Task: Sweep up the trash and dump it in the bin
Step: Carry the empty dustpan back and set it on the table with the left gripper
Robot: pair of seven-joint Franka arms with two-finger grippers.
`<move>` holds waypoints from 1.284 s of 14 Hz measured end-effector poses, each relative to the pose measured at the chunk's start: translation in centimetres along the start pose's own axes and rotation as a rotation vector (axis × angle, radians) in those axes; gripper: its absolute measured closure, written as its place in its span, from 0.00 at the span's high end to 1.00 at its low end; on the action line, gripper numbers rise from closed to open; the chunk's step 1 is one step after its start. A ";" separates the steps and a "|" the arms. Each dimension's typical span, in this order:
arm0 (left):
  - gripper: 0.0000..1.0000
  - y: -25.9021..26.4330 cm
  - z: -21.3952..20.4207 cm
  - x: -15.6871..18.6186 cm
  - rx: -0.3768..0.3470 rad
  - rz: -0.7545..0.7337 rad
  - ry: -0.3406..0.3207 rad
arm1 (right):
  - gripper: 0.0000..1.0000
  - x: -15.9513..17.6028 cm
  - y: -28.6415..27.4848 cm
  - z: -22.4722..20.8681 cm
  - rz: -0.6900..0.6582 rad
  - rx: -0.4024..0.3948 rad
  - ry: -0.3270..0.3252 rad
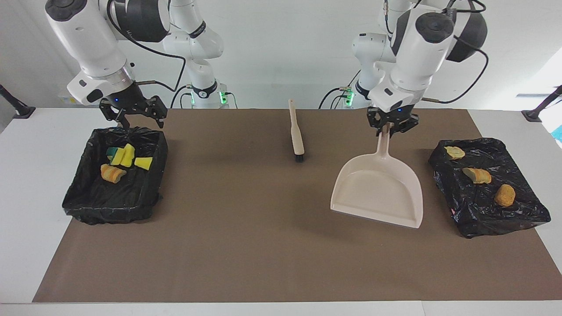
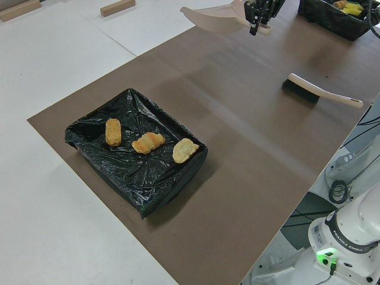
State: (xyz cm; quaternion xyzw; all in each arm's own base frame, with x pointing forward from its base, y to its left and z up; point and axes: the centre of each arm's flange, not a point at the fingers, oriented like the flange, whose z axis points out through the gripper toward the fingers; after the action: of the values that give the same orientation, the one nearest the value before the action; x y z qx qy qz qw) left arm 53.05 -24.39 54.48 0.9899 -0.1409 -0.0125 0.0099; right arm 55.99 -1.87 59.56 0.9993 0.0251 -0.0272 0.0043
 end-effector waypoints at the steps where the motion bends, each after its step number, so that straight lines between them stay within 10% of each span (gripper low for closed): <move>1: 0.32 2.6 1.6 0.3 -0.022 -0.035 0.011 | 1.00 0.0 0.0 0.0 0.000 0.000 0.000; 9: 0.32 16.4 16.0 0.7 -0.063 -0.110 0.016 | 1.00 0.1 -0.7 0.0 -0.012 0.000 0.000; 18: 0.32 17.8 20.2 -1.1 -0.046 -0.088 -0.014 | 1.00 0.1 -0.7 0.0 -0.012 0.000 0.000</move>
State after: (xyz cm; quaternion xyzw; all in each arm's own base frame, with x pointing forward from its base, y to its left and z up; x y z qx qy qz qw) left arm 46.48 -41.52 34.73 0.9945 -0.0969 -0.0233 0.0313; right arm 56.01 -1.21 59.56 0.9991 0.0309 -0.0271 0.0041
